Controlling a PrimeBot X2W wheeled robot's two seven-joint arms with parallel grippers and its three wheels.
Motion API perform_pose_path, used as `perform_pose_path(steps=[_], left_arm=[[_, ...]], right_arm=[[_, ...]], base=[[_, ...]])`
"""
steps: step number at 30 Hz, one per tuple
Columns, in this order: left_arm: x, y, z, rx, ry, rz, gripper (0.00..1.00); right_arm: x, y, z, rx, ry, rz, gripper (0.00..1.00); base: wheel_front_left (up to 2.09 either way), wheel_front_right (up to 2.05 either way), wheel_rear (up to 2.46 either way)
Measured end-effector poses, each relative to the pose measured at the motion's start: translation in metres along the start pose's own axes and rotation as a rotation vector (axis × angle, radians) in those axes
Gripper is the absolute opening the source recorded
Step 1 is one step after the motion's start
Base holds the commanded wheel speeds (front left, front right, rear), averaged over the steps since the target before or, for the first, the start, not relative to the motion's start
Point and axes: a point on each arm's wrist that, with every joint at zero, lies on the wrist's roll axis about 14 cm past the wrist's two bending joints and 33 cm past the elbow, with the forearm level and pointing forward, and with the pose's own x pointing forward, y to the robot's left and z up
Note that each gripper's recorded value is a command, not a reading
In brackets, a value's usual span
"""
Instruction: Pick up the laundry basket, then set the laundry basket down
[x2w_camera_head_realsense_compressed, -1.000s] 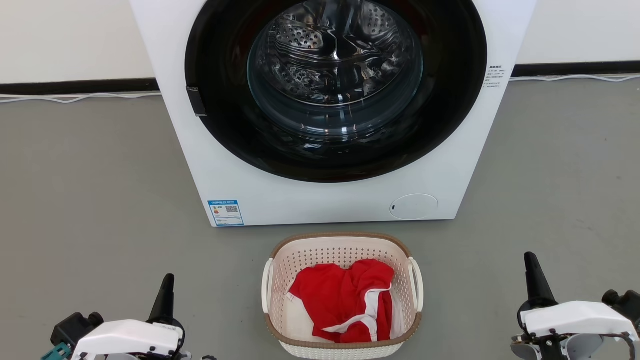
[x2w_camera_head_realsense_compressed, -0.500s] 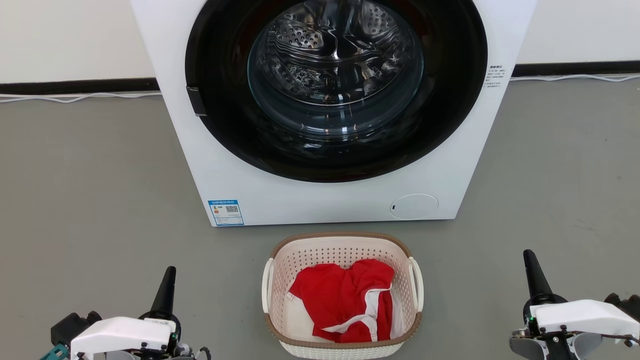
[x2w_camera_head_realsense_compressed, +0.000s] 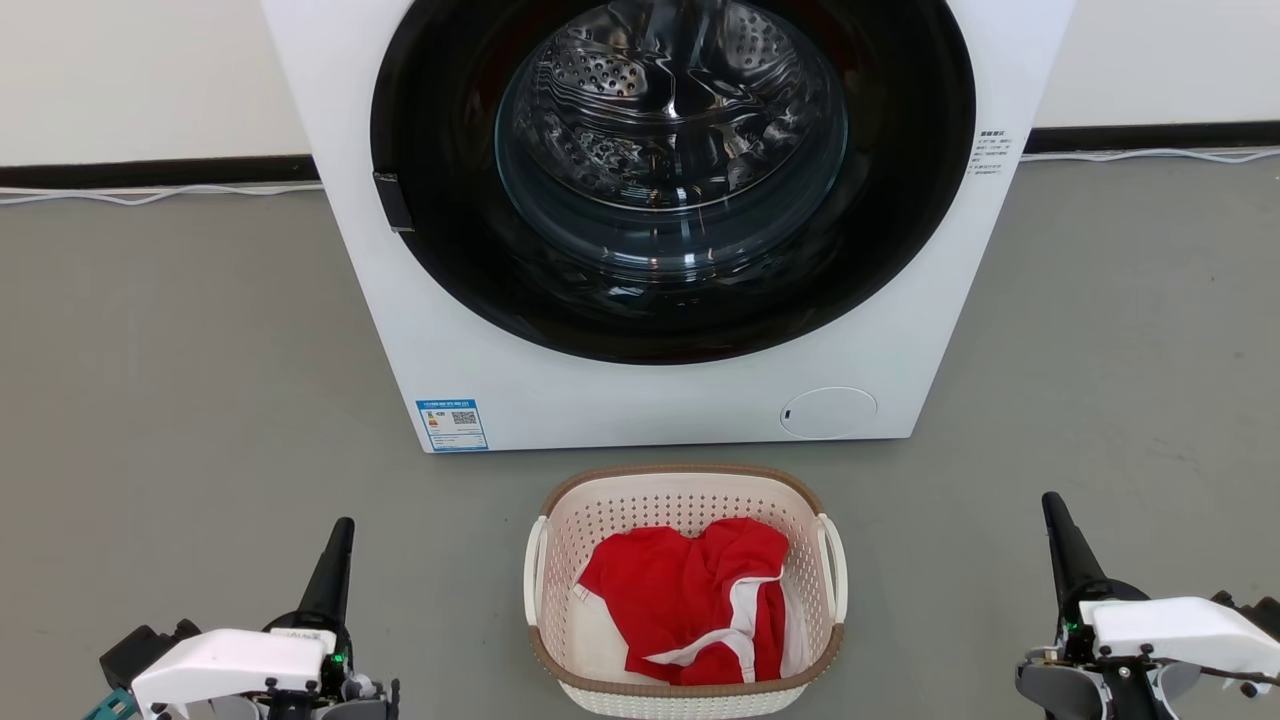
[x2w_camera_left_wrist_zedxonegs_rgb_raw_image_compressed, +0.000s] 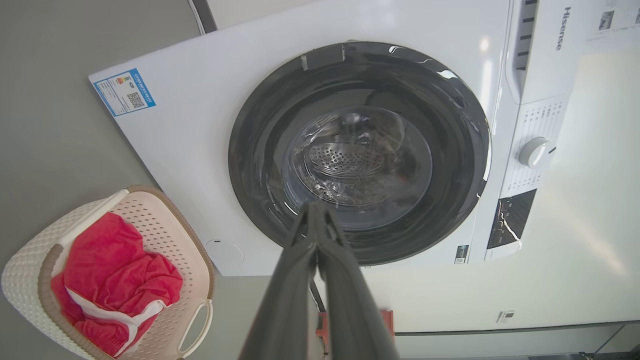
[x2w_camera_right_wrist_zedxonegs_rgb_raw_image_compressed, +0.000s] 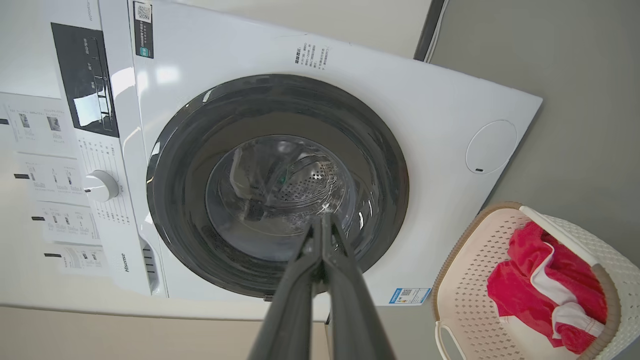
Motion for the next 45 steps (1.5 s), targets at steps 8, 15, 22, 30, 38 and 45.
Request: perform_pose_path(steps=[8, 15, 22, 30, 38, 45], left_arm=[[0.001, -0.007, 0.000, -0.085, 0.010, -0.027, 0.00], [0.001, -0.014, -0.001, -0.158, 0.018, -0.055, 0.00], [0.001, -0.020, 0.000, -0.206, 0.019, -0.079, 0.00], [0.001, -0.020, 0.001, -0.207, 0.018, -0.080, 0.00], [0.001, -0.020, 0.001, -0.207, 0.018, -0.080, 0.00], [0.001, -0.020, 0.001, -0.208, 0.018, -0.080, 0.00]], right_arm=[[0.000, 0.004, -0.001, 0.103, 0.006, 0.016, 0.00], [0.001, 0.008, -0.001, 0.199, 0.014, 0.033, 0.00], [0.001, 0.013, -0.002, 0.259, 0.023, 0.050, 0.00], [0.001, 0.013, -0.002, 0.259, 0.023, 0.050, 0.00], [0.001, 0.013, -0.002, 0.258, 0.023, 0.050, 0.00], [0.001, 0.013, -0.002, 0.258, 0.023, 0.050, 0.00]], base=[[0.00, 0.00, 0.00], [0.00, 0.00, 0.00], [0.00, 0.00, 0.00], [0.00, 0.00, 0.00], [0.00, 0.00, 0.00], [0.00, 0.00, 0.00]])
